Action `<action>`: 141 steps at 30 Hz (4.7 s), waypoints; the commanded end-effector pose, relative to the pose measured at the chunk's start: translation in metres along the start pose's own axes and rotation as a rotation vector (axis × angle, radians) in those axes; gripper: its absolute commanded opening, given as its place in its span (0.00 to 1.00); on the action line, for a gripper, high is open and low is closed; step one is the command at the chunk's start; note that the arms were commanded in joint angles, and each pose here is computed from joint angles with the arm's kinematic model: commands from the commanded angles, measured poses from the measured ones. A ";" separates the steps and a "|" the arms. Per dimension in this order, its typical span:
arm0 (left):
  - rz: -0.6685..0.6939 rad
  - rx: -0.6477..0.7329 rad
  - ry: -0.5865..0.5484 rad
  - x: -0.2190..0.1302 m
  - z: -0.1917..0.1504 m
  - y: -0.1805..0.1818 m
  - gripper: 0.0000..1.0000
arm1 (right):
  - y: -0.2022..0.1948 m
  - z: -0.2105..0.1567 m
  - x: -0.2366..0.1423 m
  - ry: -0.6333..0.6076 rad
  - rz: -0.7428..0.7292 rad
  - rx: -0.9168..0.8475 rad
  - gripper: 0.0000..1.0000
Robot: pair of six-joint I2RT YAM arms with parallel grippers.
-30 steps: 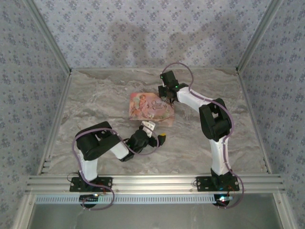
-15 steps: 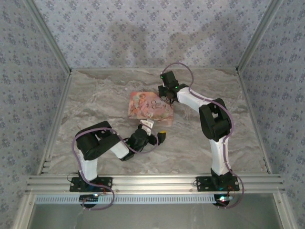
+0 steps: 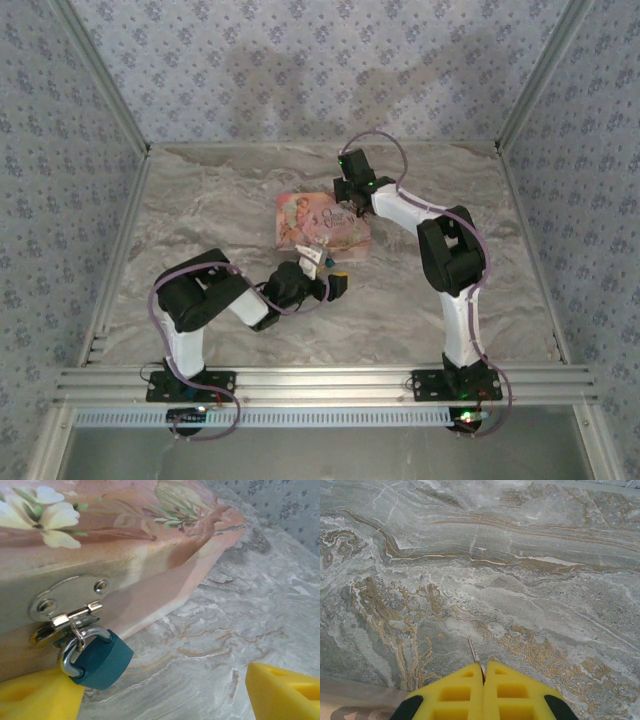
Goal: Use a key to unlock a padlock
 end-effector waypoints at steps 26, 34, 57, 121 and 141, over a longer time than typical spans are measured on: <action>-0.126 -0.291 -0.176 0.020 0.049 0.002 0.83 | 0.029 -0.081 0.008 0.364 0.124 -0.089 0.00; -0.041 -0.343 -0.180 0.021 0.041 0.014 0.62 | 0.030 -0.082 0.007 0.365 0.127 -0.092 0.00; 0.102 -0.382 -0.256 -0.010 0.024 0.038 0.54 | 0.031 -0.084 0.004 0.363 0.120 -0.095 0.00; 0.173 -0.423 0.024 -0.032 0.022 0.056 0.53 | -0.050 -0.060 -0.086 0.256 -0.086 0.181 0.00; 0.151 -0.420 0.031 -0.035 0.031 0.060 0.57 | -0.041 -0.035 -0.041 0.273 0.015 0.283 0.00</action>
Point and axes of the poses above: each hand's point on the last joint's axis, 136 mm out from that joint toward the fingers, its own x axis out along the fingers, its own y axis along the line the jaws close on, z = x × y, the point moved 10 cm from there along -x, back along the fingers, and after that the axes turned 6 degrees about -x, right-handed, at the moved point
